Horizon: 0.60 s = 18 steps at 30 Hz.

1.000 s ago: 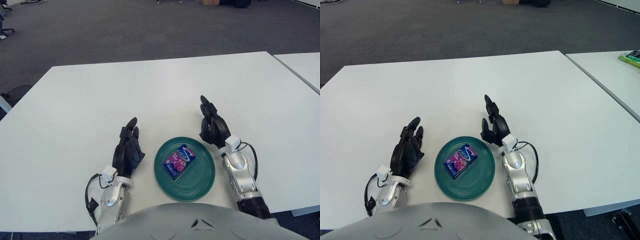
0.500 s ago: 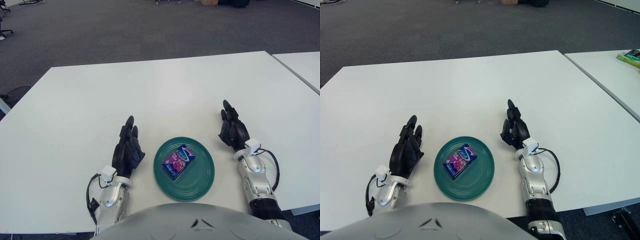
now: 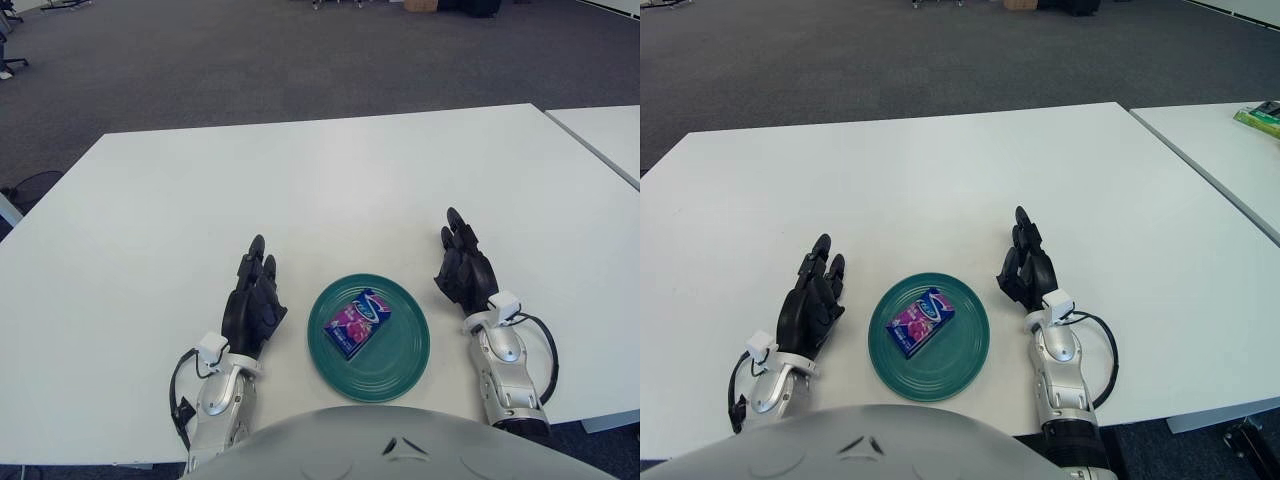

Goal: Put the gum into the plate.

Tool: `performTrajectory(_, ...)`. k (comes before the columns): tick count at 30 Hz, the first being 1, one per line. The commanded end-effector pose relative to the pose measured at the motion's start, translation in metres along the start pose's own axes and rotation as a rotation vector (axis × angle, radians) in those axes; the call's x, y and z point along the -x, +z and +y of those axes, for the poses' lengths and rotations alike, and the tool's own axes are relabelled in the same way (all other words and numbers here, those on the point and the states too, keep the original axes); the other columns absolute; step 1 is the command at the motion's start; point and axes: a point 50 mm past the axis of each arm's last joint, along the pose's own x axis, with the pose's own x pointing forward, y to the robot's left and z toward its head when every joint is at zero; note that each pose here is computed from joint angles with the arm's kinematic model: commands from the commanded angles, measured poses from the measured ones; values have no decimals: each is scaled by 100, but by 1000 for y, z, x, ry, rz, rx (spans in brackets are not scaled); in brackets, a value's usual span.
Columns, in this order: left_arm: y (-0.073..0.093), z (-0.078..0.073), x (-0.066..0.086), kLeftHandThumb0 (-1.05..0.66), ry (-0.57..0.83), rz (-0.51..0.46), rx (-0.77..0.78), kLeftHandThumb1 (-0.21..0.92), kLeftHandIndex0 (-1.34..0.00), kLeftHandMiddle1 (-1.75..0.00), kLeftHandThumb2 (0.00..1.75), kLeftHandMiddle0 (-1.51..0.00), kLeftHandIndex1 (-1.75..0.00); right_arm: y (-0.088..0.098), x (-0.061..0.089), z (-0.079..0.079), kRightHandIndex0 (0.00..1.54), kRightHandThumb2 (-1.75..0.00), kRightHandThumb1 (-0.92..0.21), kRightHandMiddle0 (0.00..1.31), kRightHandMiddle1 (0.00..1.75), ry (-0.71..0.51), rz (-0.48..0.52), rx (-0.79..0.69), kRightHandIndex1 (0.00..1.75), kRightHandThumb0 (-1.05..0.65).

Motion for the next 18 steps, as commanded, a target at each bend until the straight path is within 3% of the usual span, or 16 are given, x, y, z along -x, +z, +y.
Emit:
performTrajectory(1,4,-1,-2,-105,-26,-10,3,92,0,0,96,0,0,-17,10,2,0,-108,-92,1,1,-16,120,-9,0,-93)
performTrajectory(18,3,-3,-3,-105,-73,-5,-46,92,0,0,100,0,0,-24,13,6,0,-114,-92,2,2,21,194,-40,0,-89)
